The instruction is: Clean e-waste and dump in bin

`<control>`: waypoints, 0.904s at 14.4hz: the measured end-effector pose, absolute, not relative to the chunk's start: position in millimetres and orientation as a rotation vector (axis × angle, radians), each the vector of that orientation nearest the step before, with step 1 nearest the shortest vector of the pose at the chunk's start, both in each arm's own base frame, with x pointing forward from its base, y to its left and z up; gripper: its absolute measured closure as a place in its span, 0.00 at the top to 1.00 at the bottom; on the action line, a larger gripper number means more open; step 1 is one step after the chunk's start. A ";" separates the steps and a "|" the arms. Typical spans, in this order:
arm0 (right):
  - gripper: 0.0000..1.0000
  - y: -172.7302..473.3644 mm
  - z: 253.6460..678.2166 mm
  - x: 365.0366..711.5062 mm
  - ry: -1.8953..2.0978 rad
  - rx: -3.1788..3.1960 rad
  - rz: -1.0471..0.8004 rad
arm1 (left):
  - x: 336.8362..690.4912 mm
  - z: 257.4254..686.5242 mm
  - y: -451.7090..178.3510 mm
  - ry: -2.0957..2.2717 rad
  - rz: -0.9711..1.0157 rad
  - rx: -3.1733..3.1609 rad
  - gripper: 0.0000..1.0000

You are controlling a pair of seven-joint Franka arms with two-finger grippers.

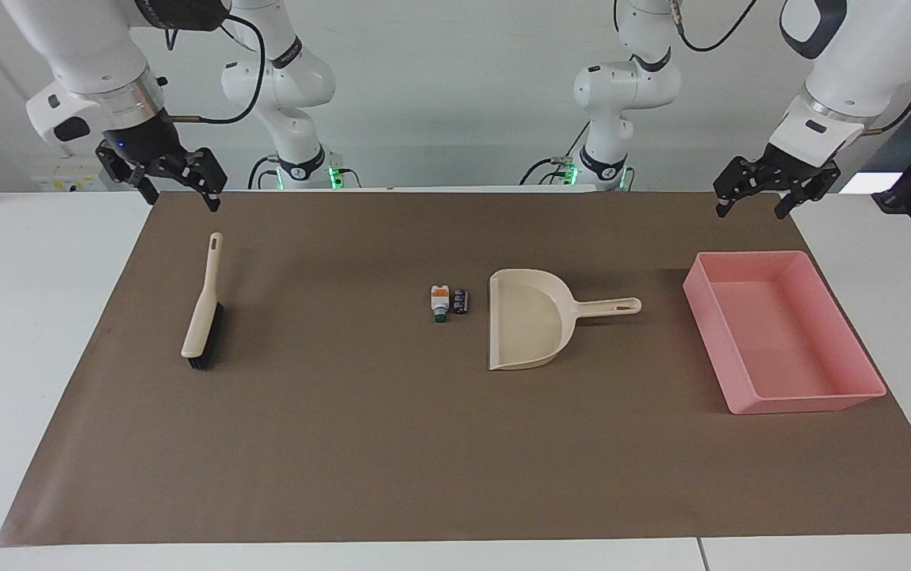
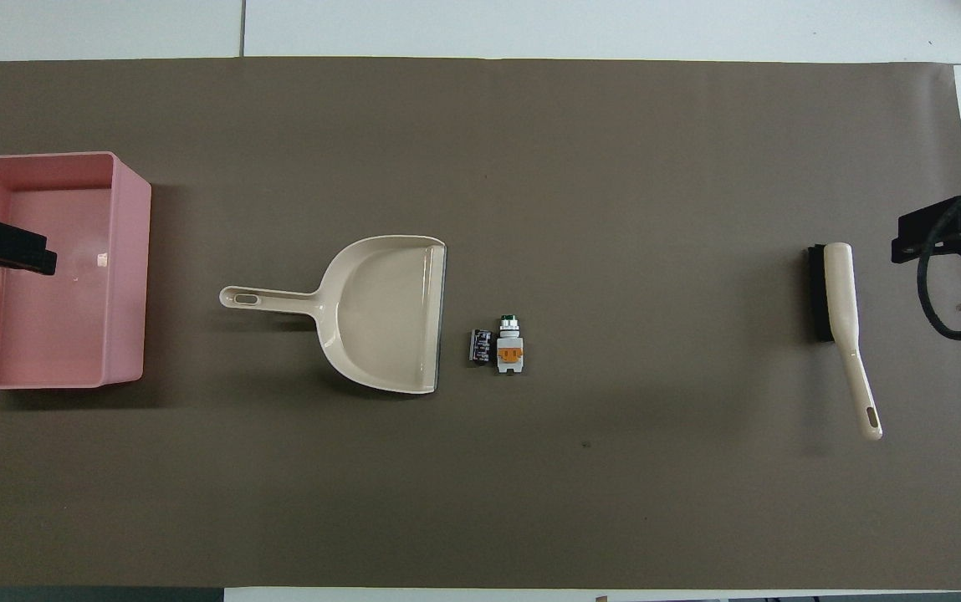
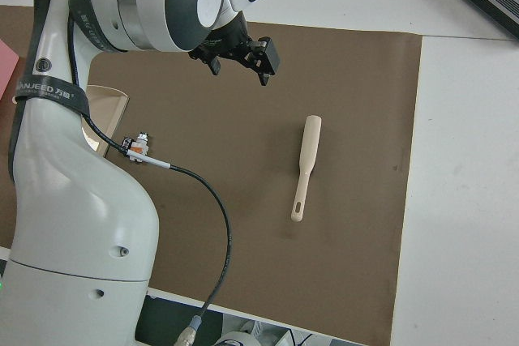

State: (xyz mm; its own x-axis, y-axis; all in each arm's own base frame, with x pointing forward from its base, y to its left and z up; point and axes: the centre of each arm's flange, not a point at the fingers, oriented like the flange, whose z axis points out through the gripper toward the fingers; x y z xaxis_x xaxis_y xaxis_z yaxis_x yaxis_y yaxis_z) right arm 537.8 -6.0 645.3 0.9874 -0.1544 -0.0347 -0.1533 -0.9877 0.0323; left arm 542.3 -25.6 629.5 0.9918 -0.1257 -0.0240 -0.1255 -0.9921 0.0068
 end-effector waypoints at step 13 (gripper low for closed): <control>0.99 -6.4 623.9 537.0 -0.239 3.101 -0.085 | 542.4 629.3 -25.6 -0.196 -0.034 3.130 1.00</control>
State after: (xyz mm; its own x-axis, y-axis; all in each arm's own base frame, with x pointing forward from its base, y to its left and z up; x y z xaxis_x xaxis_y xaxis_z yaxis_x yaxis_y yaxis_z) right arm 537.0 -6.4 623.9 0.9867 -0.1537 -0.0521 -0.1520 -0.9878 0.0343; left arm 542.4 -25.6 629.3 0.9920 -0.1247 -0.0215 -0.1246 -0.9922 0.0065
